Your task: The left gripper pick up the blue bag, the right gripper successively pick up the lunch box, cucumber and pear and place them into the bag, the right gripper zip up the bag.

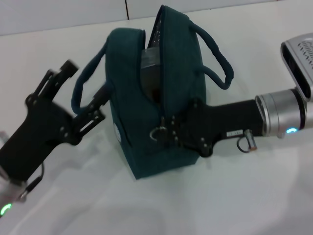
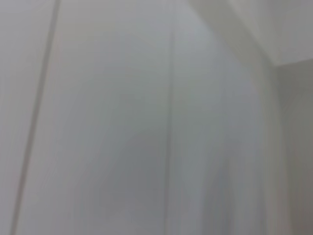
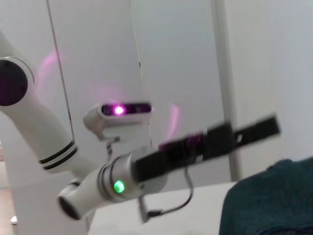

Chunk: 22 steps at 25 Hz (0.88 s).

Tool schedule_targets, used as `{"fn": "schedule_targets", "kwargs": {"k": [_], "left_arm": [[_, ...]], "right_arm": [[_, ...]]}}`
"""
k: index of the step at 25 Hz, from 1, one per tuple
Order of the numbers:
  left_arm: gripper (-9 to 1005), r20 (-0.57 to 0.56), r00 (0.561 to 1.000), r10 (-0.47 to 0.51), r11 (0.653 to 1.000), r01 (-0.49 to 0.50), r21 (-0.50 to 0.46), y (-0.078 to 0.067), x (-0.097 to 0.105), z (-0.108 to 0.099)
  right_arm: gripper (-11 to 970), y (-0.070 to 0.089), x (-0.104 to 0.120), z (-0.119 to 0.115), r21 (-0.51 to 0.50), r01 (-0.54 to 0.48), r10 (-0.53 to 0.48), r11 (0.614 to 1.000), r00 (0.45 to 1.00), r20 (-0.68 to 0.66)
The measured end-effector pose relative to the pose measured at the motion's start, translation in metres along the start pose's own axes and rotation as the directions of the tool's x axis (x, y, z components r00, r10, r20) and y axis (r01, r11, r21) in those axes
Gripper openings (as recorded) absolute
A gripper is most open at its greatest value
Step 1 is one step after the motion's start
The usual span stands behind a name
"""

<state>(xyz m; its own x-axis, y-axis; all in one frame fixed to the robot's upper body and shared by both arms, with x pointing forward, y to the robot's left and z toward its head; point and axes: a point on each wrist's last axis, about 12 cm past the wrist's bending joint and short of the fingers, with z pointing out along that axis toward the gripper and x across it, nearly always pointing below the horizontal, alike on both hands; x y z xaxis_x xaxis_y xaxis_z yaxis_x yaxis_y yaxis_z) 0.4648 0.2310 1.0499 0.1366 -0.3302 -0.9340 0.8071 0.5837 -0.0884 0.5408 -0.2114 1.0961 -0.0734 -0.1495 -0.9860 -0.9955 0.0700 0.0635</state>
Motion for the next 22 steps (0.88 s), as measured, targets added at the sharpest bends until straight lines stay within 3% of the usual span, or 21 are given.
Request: {"fn": "schedule_targets", "kwargs": {"k": [4,10,17,22], "left_arm": [[882,-0.034,0.999,-0.026,0.996,0.023,-0.082,-0.004,0.005,-0.021],[874,-0.091,0.994,-0.059,0.988,0.045,-0.15,-0.01,0.013,-0.039],[864,-0.201,0.971,-0.127,0.988,0.106,-0.111,-0.014,0.027,-0.033],[857,-0.238,0.957,-0.166,0.986,0.159,-0.051,-0.016,0.032,-0.018]], "right_arm": [[8,-0.008,-0.008,0.002,0.05,0.075,-0.077,0.996,0.996,0.036],[9,-0.018,-0.018,0.004,0.093,0.166,-0.171,0.982,0.984,0.053],[9,-0.024,-0.022,0.013,0.091,0.195,-0.2,0.976,0.979,0.039],[9,-0.025,-0.023,0.015,0.091,0.198,-0.202,0.976,0.979,0.035]]}}
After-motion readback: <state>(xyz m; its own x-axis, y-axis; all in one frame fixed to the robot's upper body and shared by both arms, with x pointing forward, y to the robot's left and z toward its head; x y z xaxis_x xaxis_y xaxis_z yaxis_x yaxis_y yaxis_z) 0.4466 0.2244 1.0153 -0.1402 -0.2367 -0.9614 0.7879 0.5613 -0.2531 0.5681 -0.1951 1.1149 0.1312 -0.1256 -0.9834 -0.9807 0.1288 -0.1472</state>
